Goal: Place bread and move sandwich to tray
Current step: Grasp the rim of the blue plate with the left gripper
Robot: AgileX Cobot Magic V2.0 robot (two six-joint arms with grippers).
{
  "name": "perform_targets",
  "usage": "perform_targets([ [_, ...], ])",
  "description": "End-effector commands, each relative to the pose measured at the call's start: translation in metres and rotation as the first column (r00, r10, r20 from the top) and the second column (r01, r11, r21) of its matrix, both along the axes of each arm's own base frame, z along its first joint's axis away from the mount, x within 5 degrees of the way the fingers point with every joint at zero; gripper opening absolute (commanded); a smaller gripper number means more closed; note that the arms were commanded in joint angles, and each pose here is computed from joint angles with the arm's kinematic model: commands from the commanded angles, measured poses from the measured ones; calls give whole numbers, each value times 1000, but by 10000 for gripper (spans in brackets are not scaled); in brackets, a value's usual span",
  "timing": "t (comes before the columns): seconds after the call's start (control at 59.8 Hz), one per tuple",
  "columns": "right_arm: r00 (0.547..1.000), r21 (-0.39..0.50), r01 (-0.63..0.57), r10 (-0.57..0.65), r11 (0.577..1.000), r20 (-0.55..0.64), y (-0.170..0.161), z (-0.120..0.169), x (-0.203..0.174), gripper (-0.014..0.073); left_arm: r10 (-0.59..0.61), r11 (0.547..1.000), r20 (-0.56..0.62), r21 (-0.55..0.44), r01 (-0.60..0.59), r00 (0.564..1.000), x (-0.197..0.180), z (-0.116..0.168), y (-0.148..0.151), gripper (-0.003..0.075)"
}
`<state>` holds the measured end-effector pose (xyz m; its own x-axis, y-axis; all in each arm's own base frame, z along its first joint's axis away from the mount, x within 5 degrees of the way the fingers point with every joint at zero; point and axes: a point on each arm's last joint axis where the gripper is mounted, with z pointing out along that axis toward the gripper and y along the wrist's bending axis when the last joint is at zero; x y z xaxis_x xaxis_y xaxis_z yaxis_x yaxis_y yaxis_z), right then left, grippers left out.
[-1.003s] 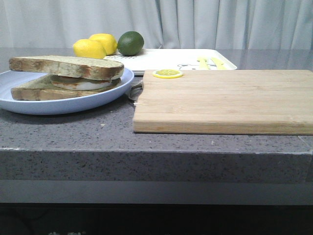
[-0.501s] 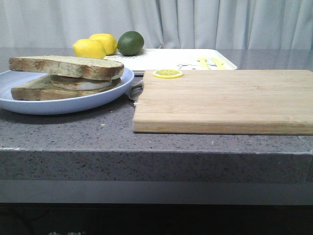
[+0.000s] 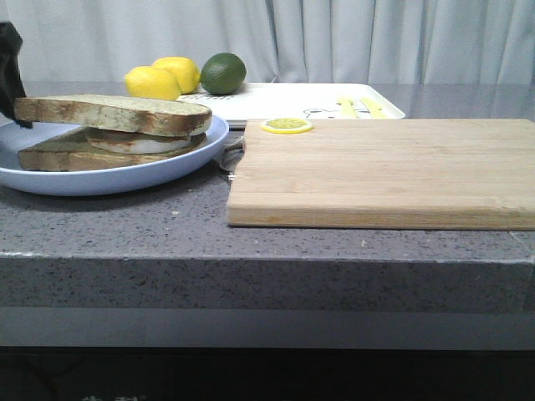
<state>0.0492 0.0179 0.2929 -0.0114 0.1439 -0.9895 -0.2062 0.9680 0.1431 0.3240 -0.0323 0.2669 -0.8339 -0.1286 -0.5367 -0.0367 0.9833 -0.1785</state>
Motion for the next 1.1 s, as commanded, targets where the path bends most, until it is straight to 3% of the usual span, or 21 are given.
perform_targets([
  [0.0,997,28,34,-36,999,75,-3,14,-1,-60,2,1000,78,-15,-1,997,7,16,-3,617],
  [0.401,997,27,33,-35,999,73,-3,14,-1,-60,7,1000,38,-23,-6,999,14,2,-4,593],
  [0.518,997,26,32,-33,999,71,-3,13,-1,-60,16,999,13,-47,-16,1000,16,-4,-5,479],
  [0.802,997,26,32,-33,999,71,-3,13,-1,-60,13,999,-12,-48,-14,1000,15,-7,-6,-9],
  [1.086,997,25,27,-29,999,65,-3,13,-1,-60,9,999,-9,-51,-9,1000,17,2,-6,-20],
])
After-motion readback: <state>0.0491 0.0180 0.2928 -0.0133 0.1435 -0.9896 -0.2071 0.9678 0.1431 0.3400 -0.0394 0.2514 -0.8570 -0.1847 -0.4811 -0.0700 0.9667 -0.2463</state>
